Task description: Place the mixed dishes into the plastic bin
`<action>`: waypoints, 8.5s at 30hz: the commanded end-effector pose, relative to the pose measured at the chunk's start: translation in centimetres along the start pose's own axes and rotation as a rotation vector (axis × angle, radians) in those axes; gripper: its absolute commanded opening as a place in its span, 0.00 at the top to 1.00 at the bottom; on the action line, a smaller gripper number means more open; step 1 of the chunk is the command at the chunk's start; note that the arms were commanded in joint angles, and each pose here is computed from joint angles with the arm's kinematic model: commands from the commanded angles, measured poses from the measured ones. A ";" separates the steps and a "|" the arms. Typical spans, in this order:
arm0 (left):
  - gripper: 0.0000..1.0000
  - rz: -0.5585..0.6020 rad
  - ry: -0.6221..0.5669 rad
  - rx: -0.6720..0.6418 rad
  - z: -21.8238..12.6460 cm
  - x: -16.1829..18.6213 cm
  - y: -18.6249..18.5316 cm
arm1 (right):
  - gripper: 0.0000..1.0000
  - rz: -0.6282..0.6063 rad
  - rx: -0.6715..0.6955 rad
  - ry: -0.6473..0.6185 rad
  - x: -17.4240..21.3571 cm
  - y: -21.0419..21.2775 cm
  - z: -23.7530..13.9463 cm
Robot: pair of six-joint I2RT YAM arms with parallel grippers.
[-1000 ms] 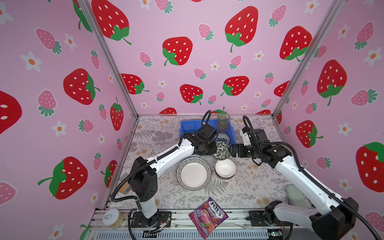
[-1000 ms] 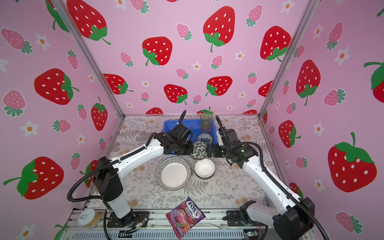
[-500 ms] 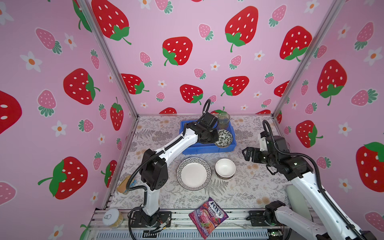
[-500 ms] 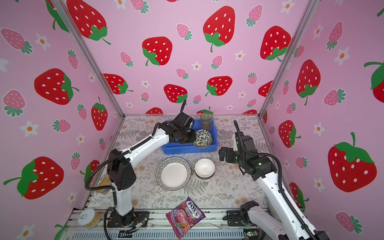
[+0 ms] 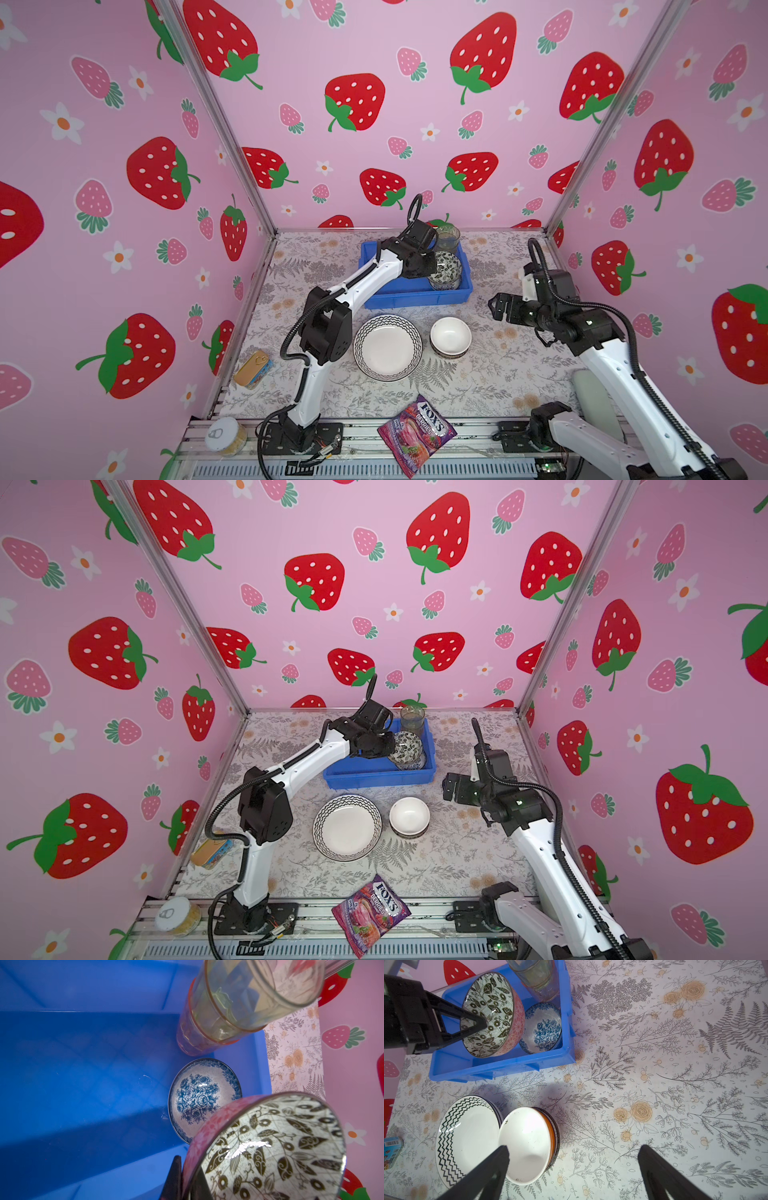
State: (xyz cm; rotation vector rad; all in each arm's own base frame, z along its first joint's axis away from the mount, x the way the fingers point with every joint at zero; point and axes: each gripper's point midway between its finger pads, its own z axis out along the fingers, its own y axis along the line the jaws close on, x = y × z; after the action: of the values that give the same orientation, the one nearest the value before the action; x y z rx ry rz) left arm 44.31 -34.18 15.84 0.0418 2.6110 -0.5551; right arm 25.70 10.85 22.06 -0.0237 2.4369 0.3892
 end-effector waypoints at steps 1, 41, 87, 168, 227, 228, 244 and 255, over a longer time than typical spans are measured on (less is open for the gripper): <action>1.00 0.004 -0.105 0.045 -1.2 -3.3 -1.5 | 0.01 -0.019 -0.013 0.013 0.1 0.0 0.6; 0.97 -0.077 0.004 0.082 5.6 -1.4 -1.3 | 0.01 -0.016 -0.060 0.057 0.8 -0.3 2.8; 0.21 -0.043 0.009 0.144 1.4 -1.6 -3.4 | 0.12 -0.020 -0.091 0.108 2.5 -0.3 3.2; 0.13 -0.080 0.091 0.118 -9.5 11.6 1.8 | 0.95 -0.210 -0.114 0.248 4.0 9.6 8.3; 1.00 0.061 0.043 -0.014 -7.4 5.0 0.1 | 0.22 -0.113 -0.069 0.065 -1.2 4.4 3.1; 1.00 0.058 0.034 -0.016 -7.2 4.5 0.1 | 0.20 -0.106 -0.063 0.058 -1.3 3.9 2.8; 1.00 0.094 -0.108 -0.077 -1.2 -3.0 0.0 | 0.01 -0.047 0.004 0.051 0.0 -0.4 1.3; 1.00 0.105 -0.068 -0.086 3.1 -2.8 0.7 | 0.01 -0.042 0.012 0.070 0.4 -1.3 1.9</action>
State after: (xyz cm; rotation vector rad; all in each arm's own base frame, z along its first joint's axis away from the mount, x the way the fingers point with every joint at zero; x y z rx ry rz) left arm 46.93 -33.92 12.14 0.1241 2.6134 -0.3670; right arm 27.05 10.37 20.51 -0.0656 2.4855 0.3621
